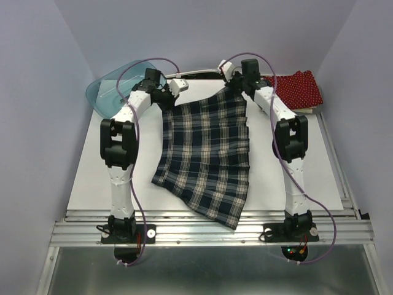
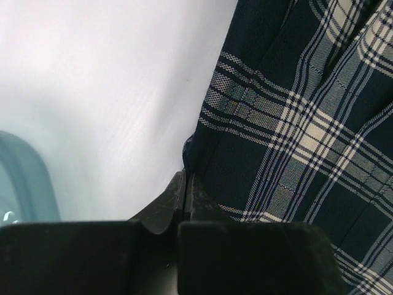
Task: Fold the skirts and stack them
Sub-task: Fold the skirt
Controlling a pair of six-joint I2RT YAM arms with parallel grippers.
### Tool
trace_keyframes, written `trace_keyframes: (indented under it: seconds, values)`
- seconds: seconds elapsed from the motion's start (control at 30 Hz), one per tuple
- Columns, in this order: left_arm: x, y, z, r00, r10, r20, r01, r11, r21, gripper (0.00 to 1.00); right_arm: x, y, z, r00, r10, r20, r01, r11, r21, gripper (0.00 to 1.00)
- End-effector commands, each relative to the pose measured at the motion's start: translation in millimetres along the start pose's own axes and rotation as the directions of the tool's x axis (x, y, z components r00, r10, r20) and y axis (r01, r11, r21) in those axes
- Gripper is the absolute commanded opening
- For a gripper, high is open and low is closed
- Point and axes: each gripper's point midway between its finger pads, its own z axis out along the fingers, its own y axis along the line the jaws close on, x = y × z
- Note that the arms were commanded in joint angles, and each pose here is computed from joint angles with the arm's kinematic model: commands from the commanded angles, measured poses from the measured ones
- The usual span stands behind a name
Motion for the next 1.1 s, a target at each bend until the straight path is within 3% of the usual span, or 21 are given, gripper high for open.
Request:
trace_keyframes:
  seconds: [0.0,0.2,0.33,0.47,0.57,0.77,0.83,0.97,1.07]
  values:
    - [-71,24,-91,0.984,0.131,0.121,-0.104,0.972,-0.209,0.0,-105,-69,-108,0.979,-0.054,0.196,0.017,0.983,0.185,0.01]
    - [-58,-7,-125,0.97,0.222,0.102,-0.196,0.955,-0.221,0.0,-91,-11,-163,0.989,-0.032,0.143,0.028,0.999,0.028,0.01]
    - [-15,-57,-136,0.963,0.264,0.06,-0.253,0.956,-0.15,0.0,-66,72,-196,0.997,-0.024,0.078,0.037,0.985,-0.169,0.01]
    - [30,-96,-137,0.95,0.314,0.008,-0.312,0.946,-0.09,0.0,-31,183,-227,0.999,-0.023,-0.025,0.012,0.92,-0.392,0.01]
    - [77,-135,-138,0.941,0.337,-0.034,-0.337,0.941,-0.025,0.0,-7,245,-246,0.996,-0.018,-0.09,-0.028,0.876,-0.481,0.01]
    - [141,-186,-134,0.907,0.409,-0.097,-0.407,0.912,0.039,0.0,29,296,-255,0.98,0.069,-0.188,-0.16,0.834,-0.528,0.01]
    - [163,-197,-123,0.899,0.407,-0.164,-0.405,0.913,0.045,0.0,51,305,-248,0.973,0.056,-0.226,-0.17,0.834,-0.524,0.01]
    - [166,-195,-107,0.928,0.313,-0.201,-0.31,0.949,0.049,0.0,75,303,-225,0.953,0.028,-0.302,-0.175,0.863,-0.473,0.01]
    - [153,-186,-95,0.953,0.23,-0.195,-0.227,0.973,0.041,0.0,70,291,-202,0.948,0.061,-0.311,-0.194,0.889,-0.415,0.01]
